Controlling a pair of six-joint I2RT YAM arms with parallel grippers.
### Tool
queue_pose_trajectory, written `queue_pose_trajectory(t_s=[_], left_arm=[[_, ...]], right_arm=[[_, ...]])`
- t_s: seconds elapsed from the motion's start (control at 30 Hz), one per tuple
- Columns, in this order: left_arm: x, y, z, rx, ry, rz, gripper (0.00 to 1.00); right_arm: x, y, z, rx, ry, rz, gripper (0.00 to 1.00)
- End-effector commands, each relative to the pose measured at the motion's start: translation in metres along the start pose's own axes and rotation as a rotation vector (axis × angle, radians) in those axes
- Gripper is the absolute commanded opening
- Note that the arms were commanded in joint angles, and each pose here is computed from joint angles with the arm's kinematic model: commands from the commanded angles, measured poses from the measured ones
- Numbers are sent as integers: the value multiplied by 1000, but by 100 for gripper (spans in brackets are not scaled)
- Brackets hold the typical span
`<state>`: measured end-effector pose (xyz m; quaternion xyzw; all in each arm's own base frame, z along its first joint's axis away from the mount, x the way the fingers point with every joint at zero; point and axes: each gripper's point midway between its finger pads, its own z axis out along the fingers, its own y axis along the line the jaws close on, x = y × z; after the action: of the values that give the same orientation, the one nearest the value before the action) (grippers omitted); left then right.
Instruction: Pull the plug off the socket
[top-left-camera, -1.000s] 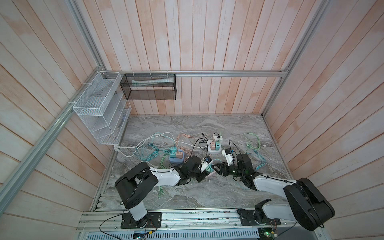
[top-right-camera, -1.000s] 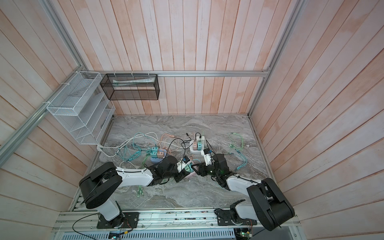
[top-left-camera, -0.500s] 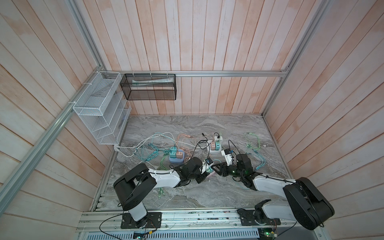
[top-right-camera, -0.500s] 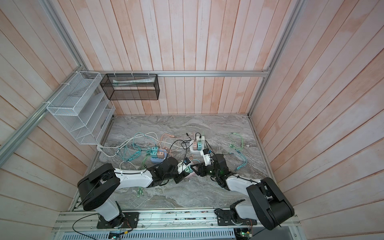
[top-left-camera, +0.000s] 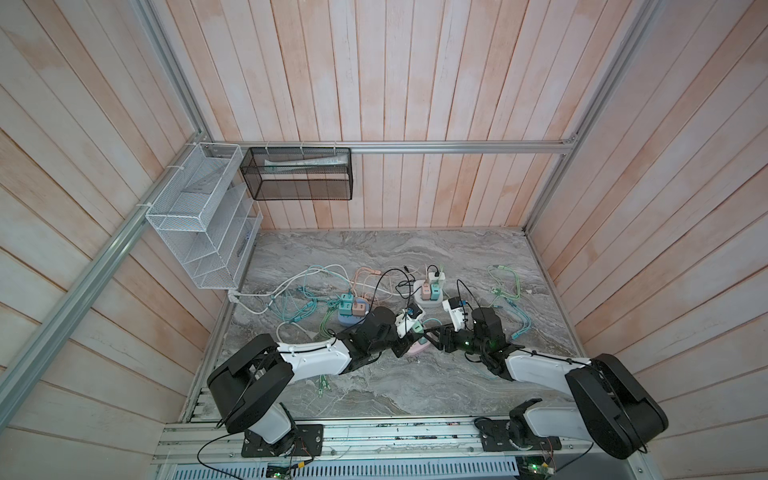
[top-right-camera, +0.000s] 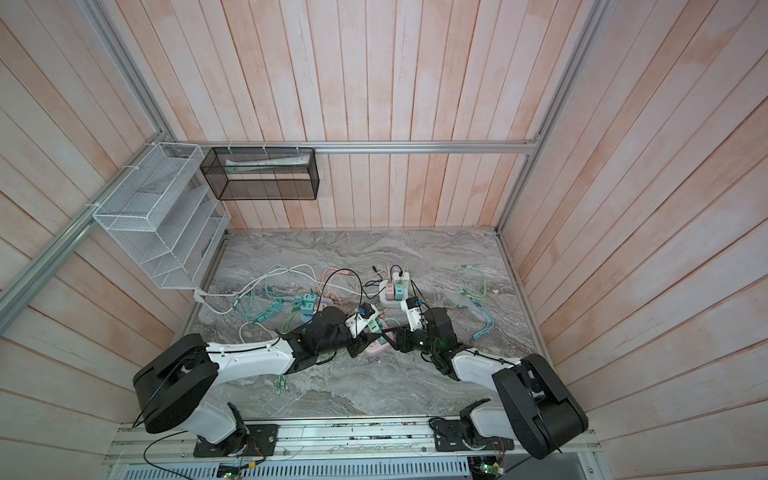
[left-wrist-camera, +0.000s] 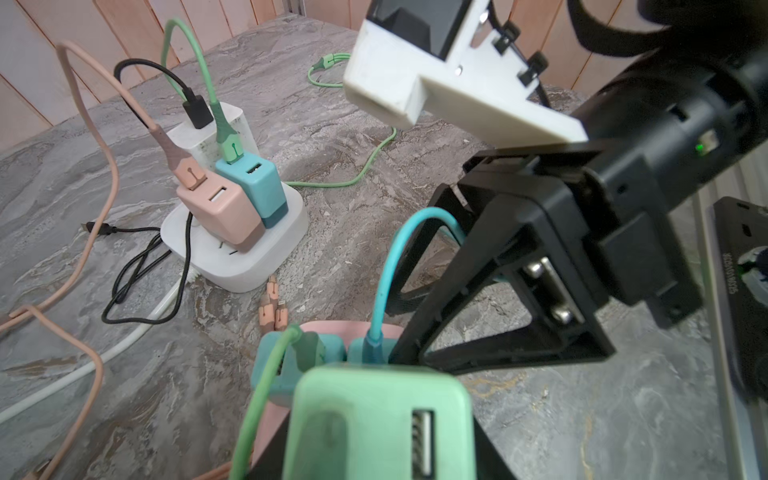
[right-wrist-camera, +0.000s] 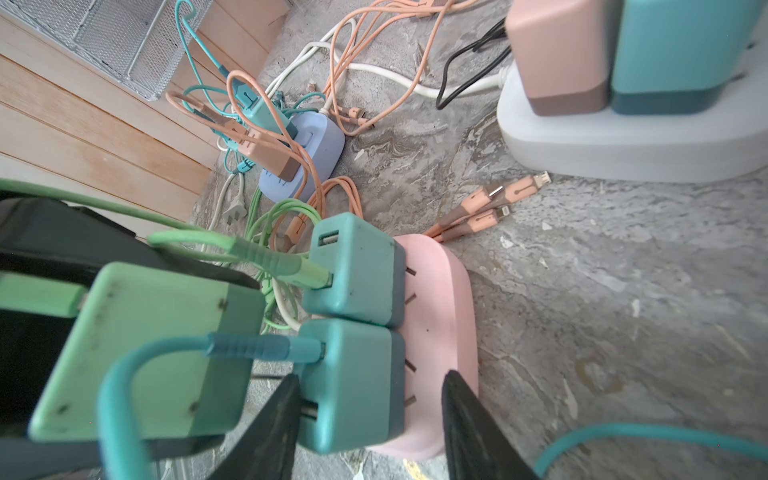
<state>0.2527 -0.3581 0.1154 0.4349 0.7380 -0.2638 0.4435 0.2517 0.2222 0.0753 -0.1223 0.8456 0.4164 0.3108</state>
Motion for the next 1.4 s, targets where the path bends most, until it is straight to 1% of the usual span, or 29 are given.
queue_pose_trajectory(t_s=[0.0,0.13,0.27,0.57,0.63,0.73,0.87,1.2,1.27,1.37], left_arm=[[-3,-5,-10,18,-34,-6,18],[7,-3,-16,-1,-9,-14,18],[18,-2,-25,-21,9,-49,18],[37,3,-46,-72,32,-215,18],[37,4,-49,-80,24,-249,18],[31,2,-54,-56,-10,-289,19],[30,9,-60,-36,-37,-374,19],[40,26,-63,-53,-22,-508,20],[44,29,-63,-64,-8,-532,22],[50,29,-61,-63,10,-544,22]], right_arm=[[49,-41,-5,181,136,100,52],[44,-43,-5,193,112,117,52],[38,-44,-3,189,93,125,52],[28,-44,-5,207,45,111,53],[25,-43,-6,204,35,105,53],[20,-42,-5,202,22,99,53],[16,-42,-5,208,14,91,53],[17,-45,-12,238,3,83,54],[18,-47,-13,248,2,86,54],[16,-46,-14,246,-6,86,54]])
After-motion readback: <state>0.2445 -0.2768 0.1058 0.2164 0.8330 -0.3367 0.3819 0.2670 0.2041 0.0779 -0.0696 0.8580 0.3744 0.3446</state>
